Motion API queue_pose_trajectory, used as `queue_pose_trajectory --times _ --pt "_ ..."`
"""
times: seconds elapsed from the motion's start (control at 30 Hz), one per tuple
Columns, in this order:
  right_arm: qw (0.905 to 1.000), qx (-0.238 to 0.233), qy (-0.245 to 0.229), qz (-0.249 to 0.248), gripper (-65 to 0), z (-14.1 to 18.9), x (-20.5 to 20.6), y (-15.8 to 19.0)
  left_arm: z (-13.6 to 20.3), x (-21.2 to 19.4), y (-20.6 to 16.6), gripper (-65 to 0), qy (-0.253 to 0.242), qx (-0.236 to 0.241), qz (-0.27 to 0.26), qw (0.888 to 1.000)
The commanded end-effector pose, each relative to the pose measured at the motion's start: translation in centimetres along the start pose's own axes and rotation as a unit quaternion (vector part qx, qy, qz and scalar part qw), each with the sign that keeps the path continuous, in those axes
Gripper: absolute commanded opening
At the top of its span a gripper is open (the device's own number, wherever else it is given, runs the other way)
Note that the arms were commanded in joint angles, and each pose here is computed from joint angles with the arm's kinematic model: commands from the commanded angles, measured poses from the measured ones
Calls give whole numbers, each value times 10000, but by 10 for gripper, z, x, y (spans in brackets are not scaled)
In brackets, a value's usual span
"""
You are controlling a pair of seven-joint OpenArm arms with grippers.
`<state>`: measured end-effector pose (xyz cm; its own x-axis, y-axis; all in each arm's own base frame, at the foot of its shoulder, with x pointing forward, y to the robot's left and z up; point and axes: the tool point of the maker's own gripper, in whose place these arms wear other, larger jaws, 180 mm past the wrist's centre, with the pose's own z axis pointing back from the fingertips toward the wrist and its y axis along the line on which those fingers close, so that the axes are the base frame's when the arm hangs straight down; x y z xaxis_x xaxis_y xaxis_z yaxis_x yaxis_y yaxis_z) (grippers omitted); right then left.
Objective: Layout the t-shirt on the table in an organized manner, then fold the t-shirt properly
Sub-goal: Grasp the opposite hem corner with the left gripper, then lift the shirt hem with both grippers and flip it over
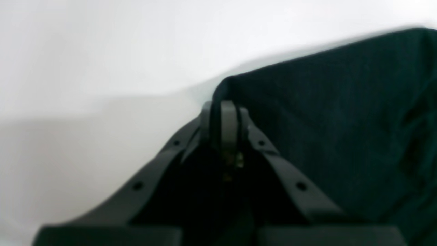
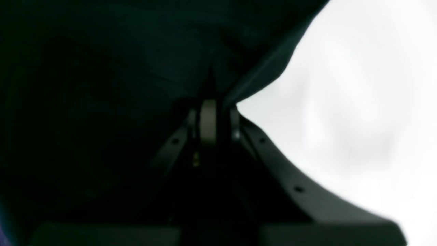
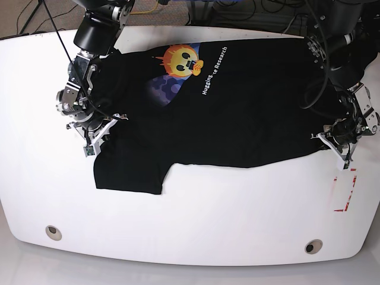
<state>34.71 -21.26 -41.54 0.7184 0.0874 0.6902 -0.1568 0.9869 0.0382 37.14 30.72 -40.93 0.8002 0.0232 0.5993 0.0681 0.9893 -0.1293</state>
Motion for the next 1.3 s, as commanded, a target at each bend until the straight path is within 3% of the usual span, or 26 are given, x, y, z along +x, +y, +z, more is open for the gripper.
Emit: queue_pose_trajectory --times 0.0,0.33,0.73,0.87,1.07,1.27 --pt "9978 -159 -610 185 -636 15 42 -9 20 39 8 -650 -459 209 -242 9984" --pt "9915 -646 -904 672 -636 58 79 -19 91 90 7 -650 -904 751 -723 9904" --pt "9859 -881 -1144 845 -636 73 111 -31 141 122 -7 -650 -1306 1046 -1119 9795" --pt "9819 -998 -1334 906 -636 81 135 -37 167 150 -14 -650 -1717 1192 -1273 9696" --pt "9662 -1304 -1822 1277 -634 109 202 -52 220 204 -23 -650 -2461 1507 -1410 9470" --pt "9379 -1567 -2435 1910 -633 147 283 -50 276 261 -31 -650 -3276 1639 -1362 9205"
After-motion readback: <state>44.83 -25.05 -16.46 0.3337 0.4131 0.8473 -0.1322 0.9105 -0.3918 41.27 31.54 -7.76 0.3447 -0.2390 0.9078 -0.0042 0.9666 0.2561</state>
